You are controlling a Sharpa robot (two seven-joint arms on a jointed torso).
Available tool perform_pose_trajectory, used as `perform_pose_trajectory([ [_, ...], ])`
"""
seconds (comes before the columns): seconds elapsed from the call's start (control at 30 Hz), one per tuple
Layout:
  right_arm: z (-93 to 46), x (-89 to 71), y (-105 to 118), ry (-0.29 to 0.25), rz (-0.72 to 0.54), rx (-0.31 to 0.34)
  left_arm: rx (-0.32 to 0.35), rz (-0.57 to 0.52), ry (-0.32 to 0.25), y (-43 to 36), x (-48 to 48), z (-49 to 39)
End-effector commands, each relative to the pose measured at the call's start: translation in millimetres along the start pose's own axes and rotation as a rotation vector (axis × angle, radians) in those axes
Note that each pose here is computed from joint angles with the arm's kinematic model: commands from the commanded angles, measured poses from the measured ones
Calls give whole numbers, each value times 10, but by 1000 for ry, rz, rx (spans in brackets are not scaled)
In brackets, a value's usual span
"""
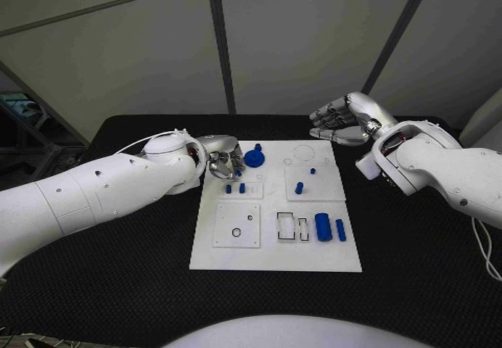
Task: Assemble the parts on the task board
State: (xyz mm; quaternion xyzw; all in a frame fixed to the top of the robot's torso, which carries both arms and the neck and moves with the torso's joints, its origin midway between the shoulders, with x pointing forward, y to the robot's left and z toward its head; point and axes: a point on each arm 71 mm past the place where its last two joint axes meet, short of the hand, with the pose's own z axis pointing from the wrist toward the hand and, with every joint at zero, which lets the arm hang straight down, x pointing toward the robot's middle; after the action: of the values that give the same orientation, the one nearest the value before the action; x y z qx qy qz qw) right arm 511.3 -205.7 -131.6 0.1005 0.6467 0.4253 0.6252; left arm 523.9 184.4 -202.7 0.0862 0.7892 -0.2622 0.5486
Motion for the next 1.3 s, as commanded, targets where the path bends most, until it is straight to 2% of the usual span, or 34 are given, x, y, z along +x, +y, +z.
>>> perform_pose_trajectory([
  [0.03,2,-2,15,6,-3,-7,-7,-2,-7,6,-14,-2],
  [0.4,-6,-9,-8,13,-9,9,-14,-2,-13,21,-20,-10],
  [0.6,-17,-6,-39,42,-50,28,-18,-2,-28,56,-39,-45],
  [0.73,-30,-4,-64,70,-130,38,-12,-10,-71,111,-87,-100],
  [0.93,-55,-3,-110,117,-316,55,7,-80,-174,244,-231,-248],
  [1.1,-79,-1,-134,147,-462,67,7,-274,-251,410,-350,-406],
  [1.2,-98,26,-138,163,-548,70,15,-485,-330,518,-429,-528],
  [1.3,-114,61,-152,176,-605,74,36,-675,-407,564,-486,-622],
])
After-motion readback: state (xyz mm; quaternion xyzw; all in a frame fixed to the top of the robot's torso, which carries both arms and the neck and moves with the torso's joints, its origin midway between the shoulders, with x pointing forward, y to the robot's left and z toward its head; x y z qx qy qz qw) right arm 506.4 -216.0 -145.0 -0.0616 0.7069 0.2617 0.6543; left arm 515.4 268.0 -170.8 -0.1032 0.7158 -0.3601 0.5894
